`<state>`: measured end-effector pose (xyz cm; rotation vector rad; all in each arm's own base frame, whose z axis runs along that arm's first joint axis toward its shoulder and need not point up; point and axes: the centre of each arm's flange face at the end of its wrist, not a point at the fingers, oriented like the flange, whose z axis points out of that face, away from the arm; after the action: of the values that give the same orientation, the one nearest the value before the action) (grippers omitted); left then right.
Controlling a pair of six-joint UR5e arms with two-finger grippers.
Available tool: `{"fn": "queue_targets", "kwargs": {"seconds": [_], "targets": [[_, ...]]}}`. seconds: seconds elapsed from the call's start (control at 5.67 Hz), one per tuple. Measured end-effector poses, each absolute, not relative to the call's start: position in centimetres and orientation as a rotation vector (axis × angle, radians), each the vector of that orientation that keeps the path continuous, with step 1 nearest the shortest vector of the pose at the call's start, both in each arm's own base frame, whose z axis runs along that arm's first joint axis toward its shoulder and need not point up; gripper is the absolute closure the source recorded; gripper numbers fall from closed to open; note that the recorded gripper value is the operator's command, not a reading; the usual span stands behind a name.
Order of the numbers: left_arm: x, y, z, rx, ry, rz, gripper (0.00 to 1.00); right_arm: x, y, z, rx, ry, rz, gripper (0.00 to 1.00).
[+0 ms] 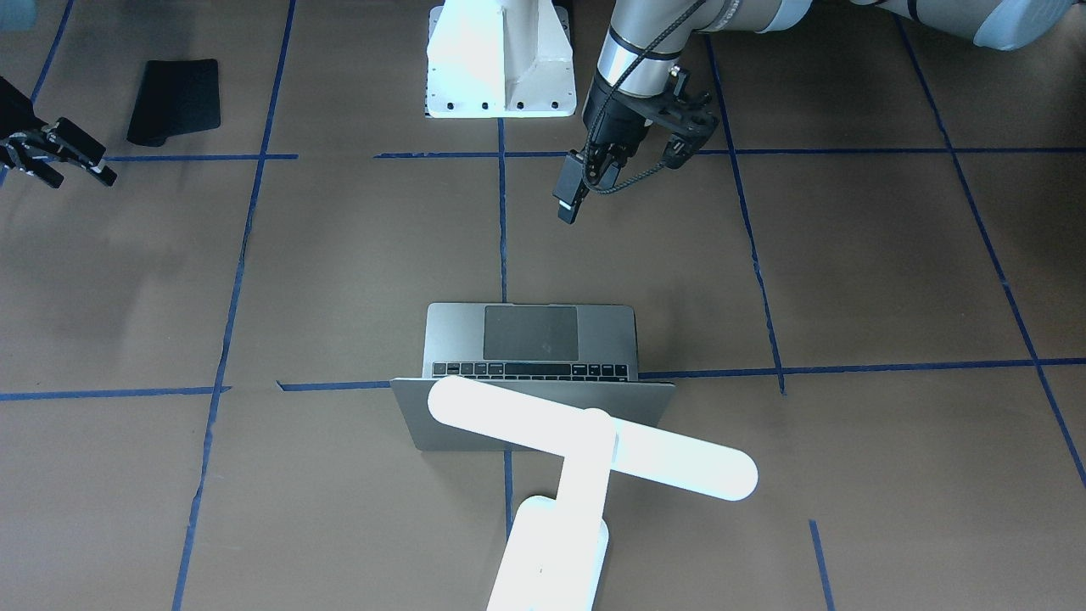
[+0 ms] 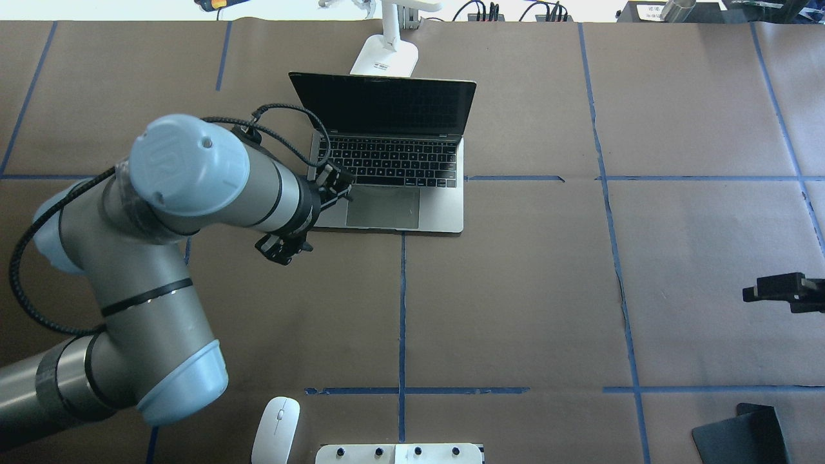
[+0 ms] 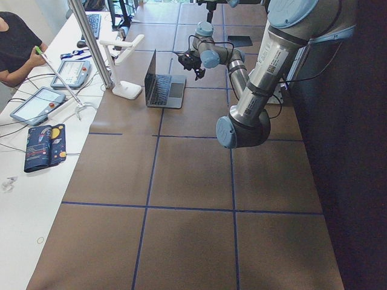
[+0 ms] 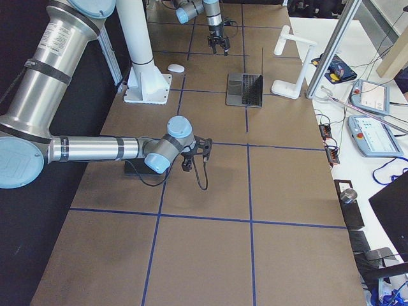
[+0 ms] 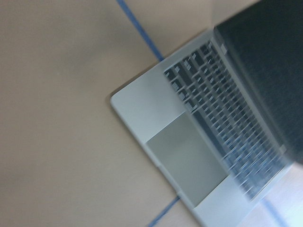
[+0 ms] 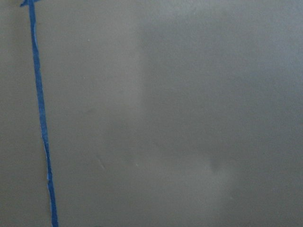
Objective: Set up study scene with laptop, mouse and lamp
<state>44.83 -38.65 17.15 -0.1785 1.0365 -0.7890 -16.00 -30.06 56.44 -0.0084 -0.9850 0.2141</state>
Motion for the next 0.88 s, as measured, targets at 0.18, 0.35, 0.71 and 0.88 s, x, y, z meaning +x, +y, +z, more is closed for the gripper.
{"fn": "queue_targets", "kwargs": {"seconds": [0.18, 0.35, 0.71, 0.88], "targets": [[45.3, -36.1, 18.1, -0.161, 1.028, -0.688, 0.00, -16.8, -28.1, 56.8, -0.033, -0.986, 0.229, 0.00], [45.7, -34.6, 18.5, -0.161, 1.024, -0.644, 0.00, -16.6, -25.7, 57.5, -0.044, -0.996, 0.206, 0.01], [46.1, -33.6, 18.5, -0.168, 1.025, -0.618, 0.00, -17.0, -22.1, 58.9, -0.023, -0.977, 0.127, 0.01], [46.3, -33.3, 18.4, -0.171, 1.026, -0.611, 0.00, -18.3, -21.0, 60.0, -0.009, -0.941, 0.090, 0.01]]}}
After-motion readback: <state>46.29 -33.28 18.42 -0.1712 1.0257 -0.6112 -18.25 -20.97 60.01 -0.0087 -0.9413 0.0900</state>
